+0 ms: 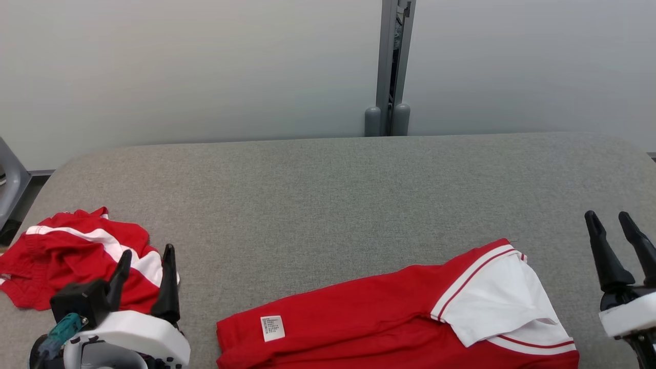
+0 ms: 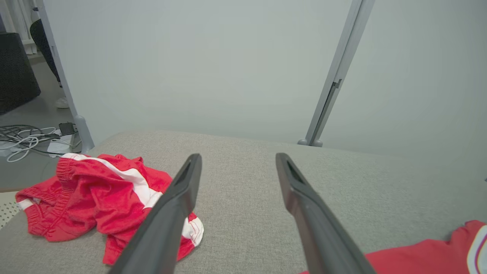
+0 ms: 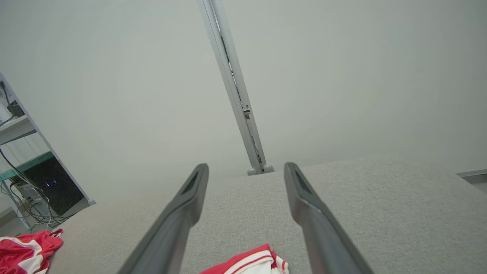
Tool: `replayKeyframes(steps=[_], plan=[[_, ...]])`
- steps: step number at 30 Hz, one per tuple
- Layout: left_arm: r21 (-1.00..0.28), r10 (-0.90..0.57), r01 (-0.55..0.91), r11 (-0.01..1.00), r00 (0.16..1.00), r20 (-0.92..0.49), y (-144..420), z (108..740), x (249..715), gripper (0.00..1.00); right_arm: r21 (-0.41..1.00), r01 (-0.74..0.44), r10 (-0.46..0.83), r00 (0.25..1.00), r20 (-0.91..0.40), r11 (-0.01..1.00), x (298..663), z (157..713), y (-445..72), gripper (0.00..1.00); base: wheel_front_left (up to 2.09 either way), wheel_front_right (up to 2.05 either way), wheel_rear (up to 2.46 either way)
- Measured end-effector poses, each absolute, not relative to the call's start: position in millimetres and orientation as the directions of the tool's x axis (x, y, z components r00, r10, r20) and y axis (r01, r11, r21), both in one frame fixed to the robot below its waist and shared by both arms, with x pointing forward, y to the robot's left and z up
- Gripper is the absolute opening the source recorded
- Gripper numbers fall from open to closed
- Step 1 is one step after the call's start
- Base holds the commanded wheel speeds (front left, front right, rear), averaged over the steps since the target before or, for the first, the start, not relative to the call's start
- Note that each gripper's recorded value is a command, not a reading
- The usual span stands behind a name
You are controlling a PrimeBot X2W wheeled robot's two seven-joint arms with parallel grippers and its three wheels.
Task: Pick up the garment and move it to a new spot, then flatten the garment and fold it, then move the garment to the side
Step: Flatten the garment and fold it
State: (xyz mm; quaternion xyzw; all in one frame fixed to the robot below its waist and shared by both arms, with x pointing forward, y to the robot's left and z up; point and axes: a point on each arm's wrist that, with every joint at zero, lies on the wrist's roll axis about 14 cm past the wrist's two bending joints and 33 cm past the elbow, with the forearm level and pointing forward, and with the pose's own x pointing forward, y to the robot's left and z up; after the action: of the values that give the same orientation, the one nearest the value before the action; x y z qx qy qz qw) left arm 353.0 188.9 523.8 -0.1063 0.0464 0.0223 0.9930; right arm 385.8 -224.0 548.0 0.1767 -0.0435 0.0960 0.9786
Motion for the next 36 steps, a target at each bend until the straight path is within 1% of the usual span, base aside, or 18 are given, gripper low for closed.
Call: replayKeyframes(steps=[2,5,12,22,29,33,34,36], plan=[[-0.220,0.050,-0.061,0.974,0.997,-0.055,190.0,531.2,353.5,1.00,0.324,-0.193,0.152,0.977,0.148,0.926,380.7,549.9,-221.0,1.00,0.00,0.00,0.00],[-0.227,0.067,-0.068,0.972,0.998,-0.011,190.5,534.0,349.7,1.00,0.310,-0.162,0.123,0.982,0.142,0.937,368.8,538.8,-217.7,1.00,0.00,0.00,0.00],[-0.249,0.085,-0.085,0.965,0.996,-0.009,188.1,516.1,336.2,1.00,0.312,-0.112,0.079,0.990,0.114,0.943,353.8,523.6,-214.8,1.00,0.00,0.00,0.00],[-0.255,0.071,-0.071,0.964,0.997,-0.008,184.1,503.1,337.4,1.00,0.286,-0.094,0.082,0.995,0.056,0.954,353.8,513.1,-212.6,1.00,0.00,0.00,0.00],[-0.225,0.033,-0.031,0.974,0.999,0.003,176.7,501.0,341.9,1.00,0.257,-0.114,0.129,0.991,-0.041,0.960,365.3,496.8,-204.0,1.00,0.00,0.00,0.00],[-0.222,0.024,-0.022,0.975,1.000,0.003,174.6,500.1,344.9,1.00,0.263,-0.104,0.149,0.976,-0.157,0.959,376.3,475.3,-202.4,1.00,0.00,0.00,0.00],[-0.222,0.024,-0.022,0.975,1.000,0.003,174.6,500.1,344.9,1.00,0.263,-0.104,0.149,0.976,-0.157,0.959,376.3,475.3,-202.4,1.00,0.00,0.00,0.00],[-0.223,0.020,-0.019,0.975,1.000,0.002,174.3,499.3,344.6,1.00,0.268,-0.093,0.157,0.961,-0.227,0.959,380.4,461.0,-202.4,1.00,0.00,0.00,0.00]])
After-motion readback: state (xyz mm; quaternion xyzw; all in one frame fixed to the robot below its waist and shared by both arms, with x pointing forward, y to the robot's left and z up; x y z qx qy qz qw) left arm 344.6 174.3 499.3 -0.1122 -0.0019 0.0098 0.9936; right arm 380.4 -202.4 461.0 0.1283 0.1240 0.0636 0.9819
